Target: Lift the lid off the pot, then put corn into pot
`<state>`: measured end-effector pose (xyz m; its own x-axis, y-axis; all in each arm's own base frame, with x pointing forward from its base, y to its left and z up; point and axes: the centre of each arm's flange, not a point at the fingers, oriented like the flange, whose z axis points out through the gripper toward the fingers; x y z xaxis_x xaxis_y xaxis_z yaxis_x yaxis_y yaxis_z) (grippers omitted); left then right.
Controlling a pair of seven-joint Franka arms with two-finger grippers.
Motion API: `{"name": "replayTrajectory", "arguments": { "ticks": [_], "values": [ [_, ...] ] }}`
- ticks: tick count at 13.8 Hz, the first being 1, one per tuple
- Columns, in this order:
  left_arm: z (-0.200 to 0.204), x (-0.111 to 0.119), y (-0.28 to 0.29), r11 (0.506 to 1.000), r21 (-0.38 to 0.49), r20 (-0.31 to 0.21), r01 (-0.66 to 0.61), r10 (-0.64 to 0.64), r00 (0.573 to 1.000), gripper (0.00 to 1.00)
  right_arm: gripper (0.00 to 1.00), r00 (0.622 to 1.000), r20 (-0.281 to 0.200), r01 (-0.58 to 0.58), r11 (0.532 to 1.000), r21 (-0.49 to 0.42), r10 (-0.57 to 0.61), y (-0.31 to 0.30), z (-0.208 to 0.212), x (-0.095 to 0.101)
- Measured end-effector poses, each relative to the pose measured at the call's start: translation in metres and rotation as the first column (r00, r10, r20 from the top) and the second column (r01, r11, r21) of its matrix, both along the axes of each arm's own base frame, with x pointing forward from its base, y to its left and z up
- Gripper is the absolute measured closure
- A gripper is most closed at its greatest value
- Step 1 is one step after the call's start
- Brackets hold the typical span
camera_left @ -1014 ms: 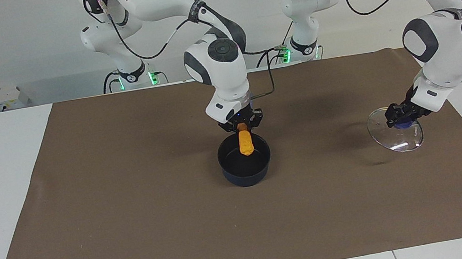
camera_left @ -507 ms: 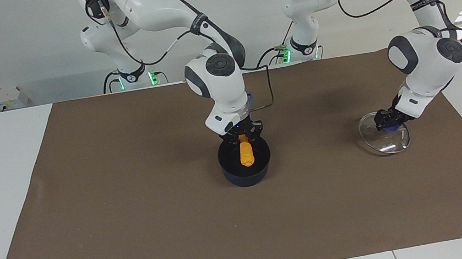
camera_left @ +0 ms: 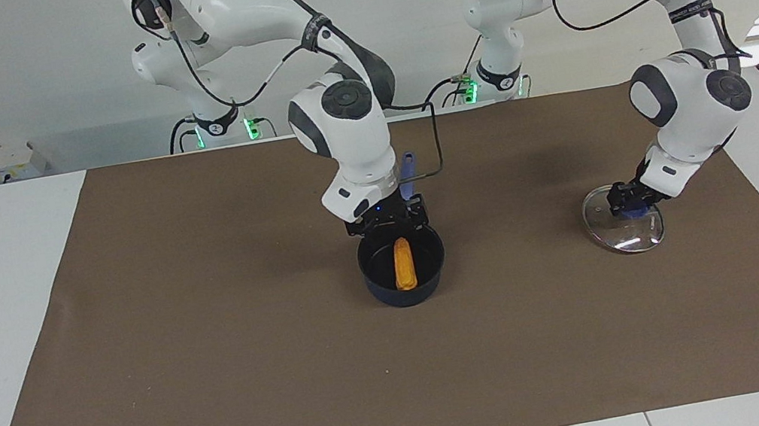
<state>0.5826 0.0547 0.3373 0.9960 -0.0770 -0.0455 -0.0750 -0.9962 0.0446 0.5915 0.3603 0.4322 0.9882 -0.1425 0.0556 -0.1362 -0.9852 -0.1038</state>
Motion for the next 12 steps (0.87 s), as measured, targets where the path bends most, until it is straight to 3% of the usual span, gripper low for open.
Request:
{"name": "replayTrajectory", "arguments": {
  "ticks": [2,5,9,12],
  "values": [
    [0.013,0.005,-0.001,1.0,0.002,0.022,0.004,-0.004,1.0,0.0,0.0,1.0,-0.009,-0.016,0.999,-0.034,0.016,-0.041,0.042,0.006],
    [0.07,0.022,-0.011,1.0,0.0,0.034,0.023,-0.023,0.999,0.0,0.0,0.996,-0.046,-0.079,0.995,-0.067,0.076,-0.131,0.109,0.005],
    [0.167,0.031,-0.043,0.999,0.013,0.065,-0.036,0.035,0.997,0.0,0.0,0.982,-0.126,-0.15,0.985,-0.085,0.139,-0.258,0.182,-0.027],
    [0.208,0.016,-0.054,0.999,0.014,0.057,-0.034,0.033,0.998,0.0,0.0,0.974,-0.177,-0.154,0.985,-0.082,0.138,-0.309,0.194,-0.052]
  ]
}}
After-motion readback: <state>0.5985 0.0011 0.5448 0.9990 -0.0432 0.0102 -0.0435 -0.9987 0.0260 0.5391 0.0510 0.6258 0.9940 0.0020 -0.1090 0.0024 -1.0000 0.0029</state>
